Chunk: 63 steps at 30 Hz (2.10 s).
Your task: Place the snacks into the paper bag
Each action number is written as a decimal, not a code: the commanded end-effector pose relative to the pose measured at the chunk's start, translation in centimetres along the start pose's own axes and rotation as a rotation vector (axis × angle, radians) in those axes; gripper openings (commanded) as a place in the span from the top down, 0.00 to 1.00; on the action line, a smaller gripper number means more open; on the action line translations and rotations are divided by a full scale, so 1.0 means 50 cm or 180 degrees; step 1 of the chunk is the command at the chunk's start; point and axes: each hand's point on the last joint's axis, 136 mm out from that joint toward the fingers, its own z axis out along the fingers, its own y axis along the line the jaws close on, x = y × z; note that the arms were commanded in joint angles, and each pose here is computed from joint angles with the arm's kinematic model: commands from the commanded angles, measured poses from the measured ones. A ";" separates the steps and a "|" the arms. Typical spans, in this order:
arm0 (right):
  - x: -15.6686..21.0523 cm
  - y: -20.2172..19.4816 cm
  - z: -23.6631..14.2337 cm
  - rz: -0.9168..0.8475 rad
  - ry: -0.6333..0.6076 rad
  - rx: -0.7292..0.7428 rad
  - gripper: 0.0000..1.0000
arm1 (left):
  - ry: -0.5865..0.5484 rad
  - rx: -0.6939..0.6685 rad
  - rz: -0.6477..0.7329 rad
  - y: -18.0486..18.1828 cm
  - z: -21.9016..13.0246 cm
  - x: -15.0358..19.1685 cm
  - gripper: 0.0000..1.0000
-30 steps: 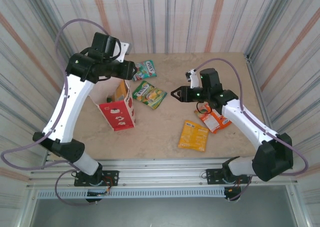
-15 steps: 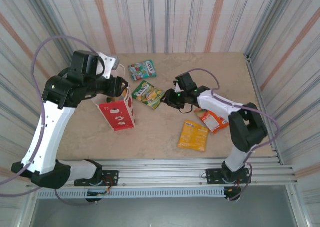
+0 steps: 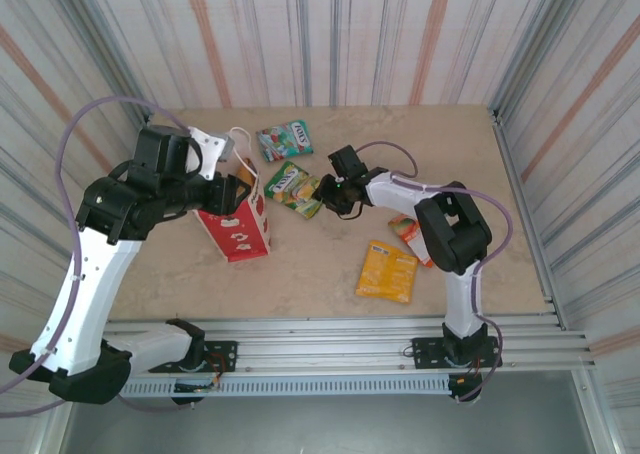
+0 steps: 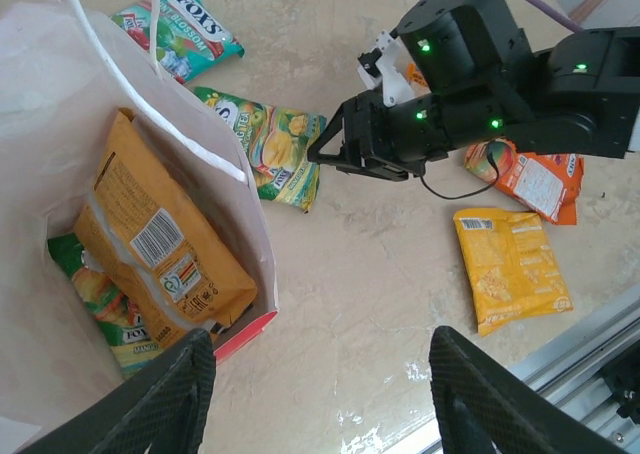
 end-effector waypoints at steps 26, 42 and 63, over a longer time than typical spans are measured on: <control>-0.030 0.032 -0.099 -0.0898 -0.0351 -0.0045 1.00 | -0.0221 0.0338 0.0198 -0.035 -0.015 0.004 0.41; 0.087 0.023 -0.384 -0.3312 0.0016 -0.0451 1.00 | -0.0077 0.1278 0.1233 -0.133 0.030 0.084 0.41; 0.249 0.076 -0.637 -0.5654 -0.0076 -0.1605 1.00 | -0.0501 0.1800 0.2414 -0.233 0.122 0.106 0.30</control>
